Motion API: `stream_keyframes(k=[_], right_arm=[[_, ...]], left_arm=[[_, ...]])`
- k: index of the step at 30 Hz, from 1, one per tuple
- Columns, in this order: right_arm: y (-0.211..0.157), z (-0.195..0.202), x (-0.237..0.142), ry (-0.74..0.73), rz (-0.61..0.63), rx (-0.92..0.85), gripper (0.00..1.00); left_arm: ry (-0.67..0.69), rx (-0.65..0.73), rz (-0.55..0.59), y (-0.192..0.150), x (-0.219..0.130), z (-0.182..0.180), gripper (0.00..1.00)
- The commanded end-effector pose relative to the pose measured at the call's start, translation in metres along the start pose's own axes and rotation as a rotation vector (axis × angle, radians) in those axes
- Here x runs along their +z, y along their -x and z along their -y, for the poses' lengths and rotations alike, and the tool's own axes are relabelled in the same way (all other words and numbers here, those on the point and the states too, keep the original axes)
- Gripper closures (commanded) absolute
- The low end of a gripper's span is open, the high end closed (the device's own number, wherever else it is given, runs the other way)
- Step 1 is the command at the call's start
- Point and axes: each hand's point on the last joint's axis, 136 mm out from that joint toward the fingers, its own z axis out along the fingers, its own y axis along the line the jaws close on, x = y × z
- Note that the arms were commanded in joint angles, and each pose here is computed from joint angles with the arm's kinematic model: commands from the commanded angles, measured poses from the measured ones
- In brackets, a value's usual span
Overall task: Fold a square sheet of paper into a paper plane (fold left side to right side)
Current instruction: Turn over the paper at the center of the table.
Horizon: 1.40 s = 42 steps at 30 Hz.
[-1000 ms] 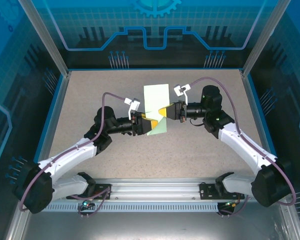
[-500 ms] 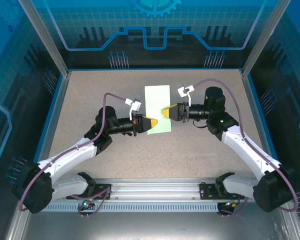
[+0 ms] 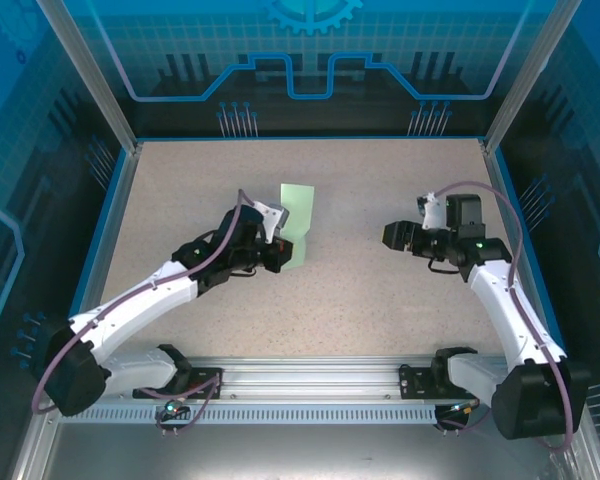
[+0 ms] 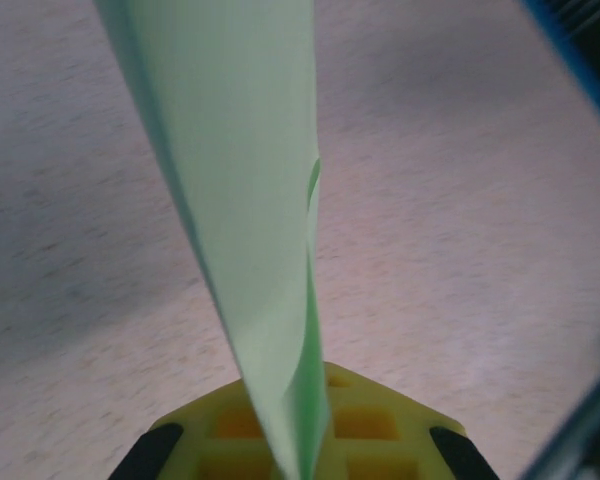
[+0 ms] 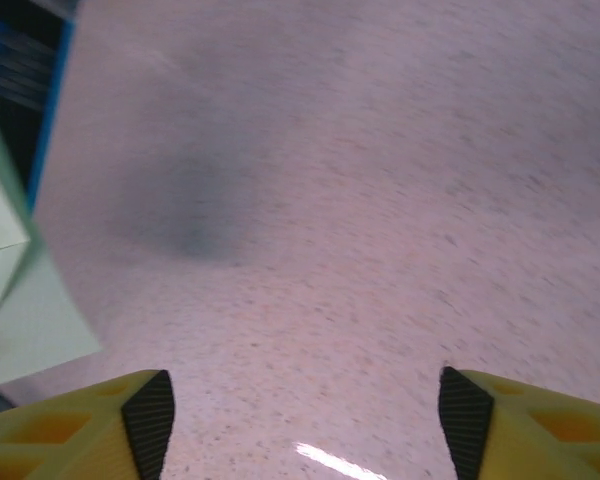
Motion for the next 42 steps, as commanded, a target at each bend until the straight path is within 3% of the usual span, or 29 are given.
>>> stream_keyframes(k=[1,4,13,17,25,34,42], right_arm=[[-0.014,0.031,-0.004,-0.111,-0.023,0.038,0.15],[-0.015,0.040,-0.005,-0.151,0.000,0.033,0.01],[-0.010,0.062,-0.004,-0.230,0.019,0.028,0.01],[-0.010,0.069,-0.005,-0.263,0.021,0.024,0.01],[-0.013,0.066,-0.003,-0.232,0.022,0.046,0.01],[-0.022,0.065,0.006,-0.198,-0.020,0.064,0.01],[-0.031,0.085,-0.008,-0.328,-0.069,0.075,0.01]], left_arm=[[0.385,0.082,-0.114,-0.019,-0.012,-0.057,1.00],[0.572,0.089,-0.161,-0.020,-0.020,-0.078,1.00],[1.091,0.321,-0.386,-0.012,-0.022,-0.098,1.00],[1.196,0.418,-0.494,-0.015,-0.001,-0.094,1.00],[1.040,0.419,-0.672,-0.052,0.068,-0.074,1.00],[0.870,0.341,-0.871,-0.099,0.117,-0.050,0.99],[0.638,0.240,-0.914,-0.111,0.146,-0.018,0.78]])
